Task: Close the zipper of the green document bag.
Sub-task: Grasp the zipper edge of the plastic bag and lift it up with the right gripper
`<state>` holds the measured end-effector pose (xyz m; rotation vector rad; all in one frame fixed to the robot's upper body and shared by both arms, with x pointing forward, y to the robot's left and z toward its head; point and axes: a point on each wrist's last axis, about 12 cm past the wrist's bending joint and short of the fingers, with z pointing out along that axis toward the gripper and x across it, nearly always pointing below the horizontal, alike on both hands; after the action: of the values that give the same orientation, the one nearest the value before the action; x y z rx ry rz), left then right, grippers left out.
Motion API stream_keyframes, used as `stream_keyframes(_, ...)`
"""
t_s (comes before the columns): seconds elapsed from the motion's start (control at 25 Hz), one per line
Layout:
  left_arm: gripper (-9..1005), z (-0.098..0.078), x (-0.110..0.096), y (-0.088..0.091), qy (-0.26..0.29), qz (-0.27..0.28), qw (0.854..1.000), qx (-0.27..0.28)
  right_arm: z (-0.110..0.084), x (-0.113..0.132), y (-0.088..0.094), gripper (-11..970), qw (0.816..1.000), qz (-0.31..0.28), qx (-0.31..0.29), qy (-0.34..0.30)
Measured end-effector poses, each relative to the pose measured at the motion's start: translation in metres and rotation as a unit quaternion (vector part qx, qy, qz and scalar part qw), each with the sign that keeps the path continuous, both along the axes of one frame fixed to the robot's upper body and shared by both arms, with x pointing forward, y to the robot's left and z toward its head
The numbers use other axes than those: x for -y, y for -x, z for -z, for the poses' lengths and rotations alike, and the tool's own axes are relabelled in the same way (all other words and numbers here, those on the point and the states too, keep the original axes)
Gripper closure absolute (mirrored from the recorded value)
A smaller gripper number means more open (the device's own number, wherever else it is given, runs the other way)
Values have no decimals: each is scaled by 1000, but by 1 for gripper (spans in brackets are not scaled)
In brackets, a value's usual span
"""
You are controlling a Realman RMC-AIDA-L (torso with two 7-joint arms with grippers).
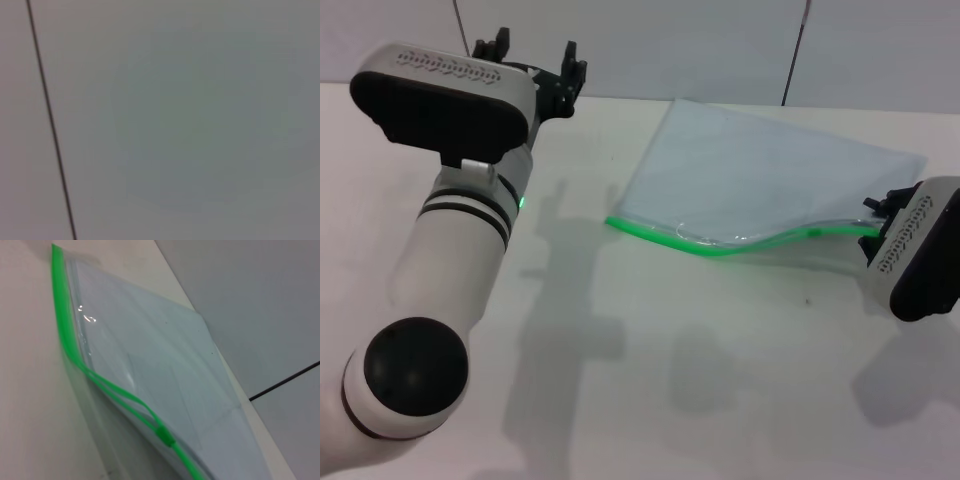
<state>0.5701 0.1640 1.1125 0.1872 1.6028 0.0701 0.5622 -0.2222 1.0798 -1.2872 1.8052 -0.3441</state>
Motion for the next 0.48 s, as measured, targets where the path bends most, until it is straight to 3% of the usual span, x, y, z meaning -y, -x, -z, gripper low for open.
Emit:
stream_keyframes(0.24,343,-4,3,-4,-9,50,998,-21,-8,-4,3,764,1000,-1,6,-15)
stream_keyframes(0.48,355,-6,14,-12,-57,152,985,-61,-19,-9,6,792,1000,-7,3,-22)
